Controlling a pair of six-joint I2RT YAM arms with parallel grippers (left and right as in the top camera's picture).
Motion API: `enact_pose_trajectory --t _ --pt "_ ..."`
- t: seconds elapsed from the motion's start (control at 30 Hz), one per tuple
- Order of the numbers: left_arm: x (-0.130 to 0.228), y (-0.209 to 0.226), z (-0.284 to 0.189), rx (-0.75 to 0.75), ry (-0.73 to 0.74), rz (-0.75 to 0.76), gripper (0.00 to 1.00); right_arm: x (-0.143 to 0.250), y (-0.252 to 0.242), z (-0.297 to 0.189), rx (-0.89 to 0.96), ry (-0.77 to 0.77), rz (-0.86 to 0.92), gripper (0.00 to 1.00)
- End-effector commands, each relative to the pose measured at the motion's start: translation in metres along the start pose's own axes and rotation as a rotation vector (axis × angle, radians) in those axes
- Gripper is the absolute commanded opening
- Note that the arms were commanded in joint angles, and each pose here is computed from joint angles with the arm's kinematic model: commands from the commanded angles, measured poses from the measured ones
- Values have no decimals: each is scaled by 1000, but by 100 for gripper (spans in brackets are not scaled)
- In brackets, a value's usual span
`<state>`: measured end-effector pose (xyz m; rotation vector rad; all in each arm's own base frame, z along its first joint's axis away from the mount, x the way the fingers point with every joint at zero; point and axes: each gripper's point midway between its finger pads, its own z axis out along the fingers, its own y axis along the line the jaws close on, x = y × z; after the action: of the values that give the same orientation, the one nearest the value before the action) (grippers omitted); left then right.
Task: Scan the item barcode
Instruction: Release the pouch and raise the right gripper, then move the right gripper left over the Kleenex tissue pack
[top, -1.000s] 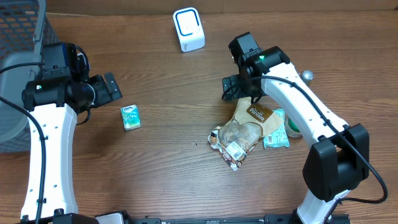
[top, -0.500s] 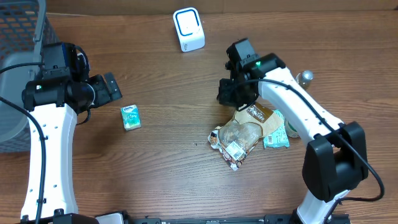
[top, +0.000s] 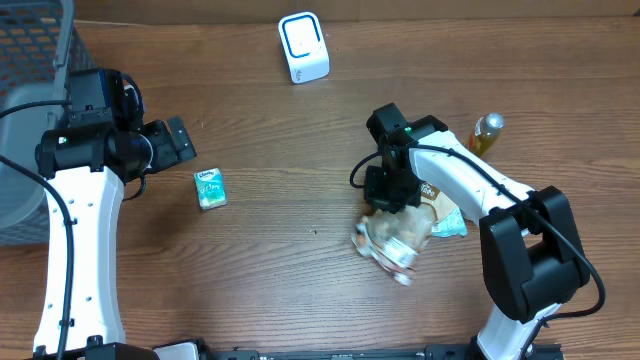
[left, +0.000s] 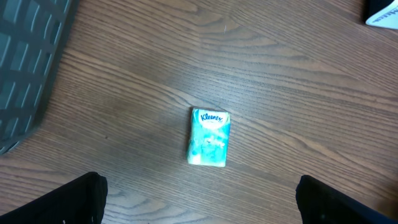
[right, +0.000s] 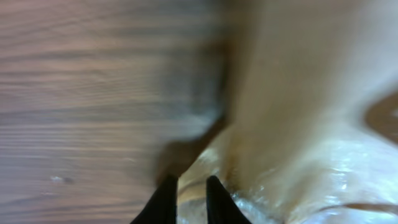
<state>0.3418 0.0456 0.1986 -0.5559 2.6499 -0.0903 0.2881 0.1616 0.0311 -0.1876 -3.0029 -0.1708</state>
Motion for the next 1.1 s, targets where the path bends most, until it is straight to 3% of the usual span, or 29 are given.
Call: enact_pose_trajectory --t 0.0,0.13,0.43,0.53,0.7,0.83,1.07 --pt "-5 -2 -6 14 -21 -9 100 0 -24 0 133 -21 -28 16" --pt "-5 -2 -6 14 -21 -9 100 5 -22 0 118 4 -34 16" --pt "-5 -2 -6 14 -21 -9 100 11 45 1 -175 35 -98 18" --pt "-5 -2 -6 14 -21 -9 100 10 62 2 -201 -2 -147 26" --pt "-5 -2 -6 14 -21 -9 100 10 95 2 -248 -70 -239 58" --pt "-5 -2 -6 14 -21 -9 99 14 126 3 -297 -131 -320 69" --pt "-5 -2 -6 14 -21 -9 100 21 178 8 -390 -266 -441 74"
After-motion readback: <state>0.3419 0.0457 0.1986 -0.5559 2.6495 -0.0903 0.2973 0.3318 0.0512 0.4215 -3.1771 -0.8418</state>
